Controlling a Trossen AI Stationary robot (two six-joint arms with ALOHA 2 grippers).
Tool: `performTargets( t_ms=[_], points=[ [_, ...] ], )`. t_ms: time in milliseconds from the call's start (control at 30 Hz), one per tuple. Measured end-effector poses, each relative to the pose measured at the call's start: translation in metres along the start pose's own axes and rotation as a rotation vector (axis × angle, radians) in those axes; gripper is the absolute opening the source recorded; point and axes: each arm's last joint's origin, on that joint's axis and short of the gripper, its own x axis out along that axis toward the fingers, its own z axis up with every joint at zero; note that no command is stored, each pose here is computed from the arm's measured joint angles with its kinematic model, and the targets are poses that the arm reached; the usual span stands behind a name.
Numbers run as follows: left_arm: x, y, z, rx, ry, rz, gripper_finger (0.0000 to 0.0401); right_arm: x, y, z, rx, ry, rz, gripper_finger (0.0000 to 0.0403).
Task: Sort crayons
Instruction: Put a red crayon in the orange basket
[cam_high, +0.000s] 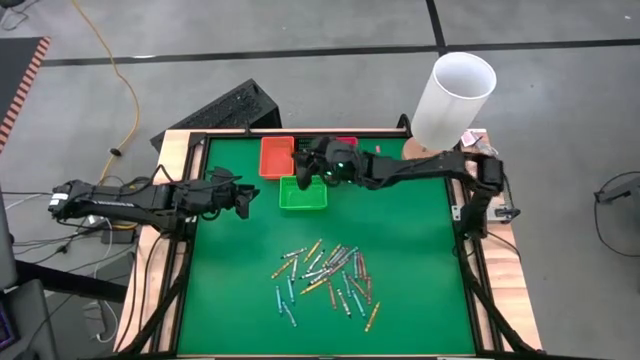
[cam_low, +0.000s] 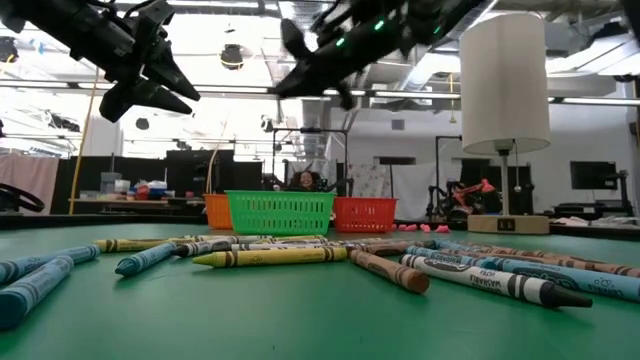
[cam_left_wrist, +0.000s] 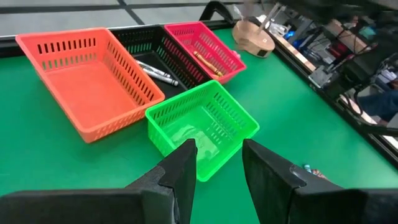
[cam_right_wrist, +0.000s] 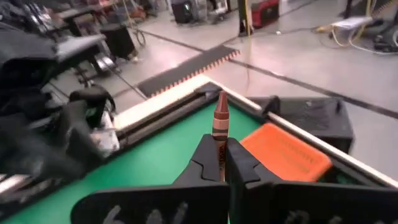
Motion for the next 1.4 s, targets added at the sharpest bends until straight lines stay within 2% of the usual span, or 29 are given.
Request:
performTargets(
  t_ms=[100, 267, 400, 600, 767, 900, 1067, 1200, 1400],
  points=[
    [0.000, 0.000, 0.000, 0.001, 0.001, 0.001, 0.0119, 0.023, -0.012, -0.010, -0.017, 0.007, -0.017, 0.0000],
    [0.000, 0.001, -0.001, 0.010, 0.008, 0.005, 0.0119, 0.057, -0.025, -0.009, -0.015, -0.030, -0.037, 0.0000],
    [0.000, 0.001, -0.002, 0.016, 0.016, 0.010, 0.0119, 0.085, -0.036, -0.019, -0.022, 0.013, -0.048, 0.0000],
    [0.000, 0.001, -0.002, 0.018, 0.020, 0.012, 0.0119, 0.108, -0.049, -0.027, -0.009, 0.095, -0.099, 0.0005],
    [0.000, 0.002, -0.003, 0.022, 0.026, 0.016, 0.0119, 0.119, -0.059, -0.036, -0.004, 0.152, -0.137, 0.0035],
    [0.000, 0.002, -0.003, 0.025, 0.031, 0.019, 0.0119, 0.120, -0.066, -0.037, 0.031, 0.187, -0.149, 0.0070],
    [0.000, 0.002, -0.003, 0.026, 0.031, 0.022, 0.0119, 0.117, -0.069, -0.032, 0.011, 0.200, -0.154, 0.0100],
    [0.000, 0.002, -0.003, 0.026, 0.032, 0.022, 0.0119, 0.103, -0.065, -0.006, 0.006, 0.176, -0.143, 0.0110],
    [0.000, 0.002, -0.004, 0.030, 0.039, 0.014, 0.0119, 0.055, -0.051, 0.034, -0.116, 0.316, -0.104, 0.0113]
  ],
)
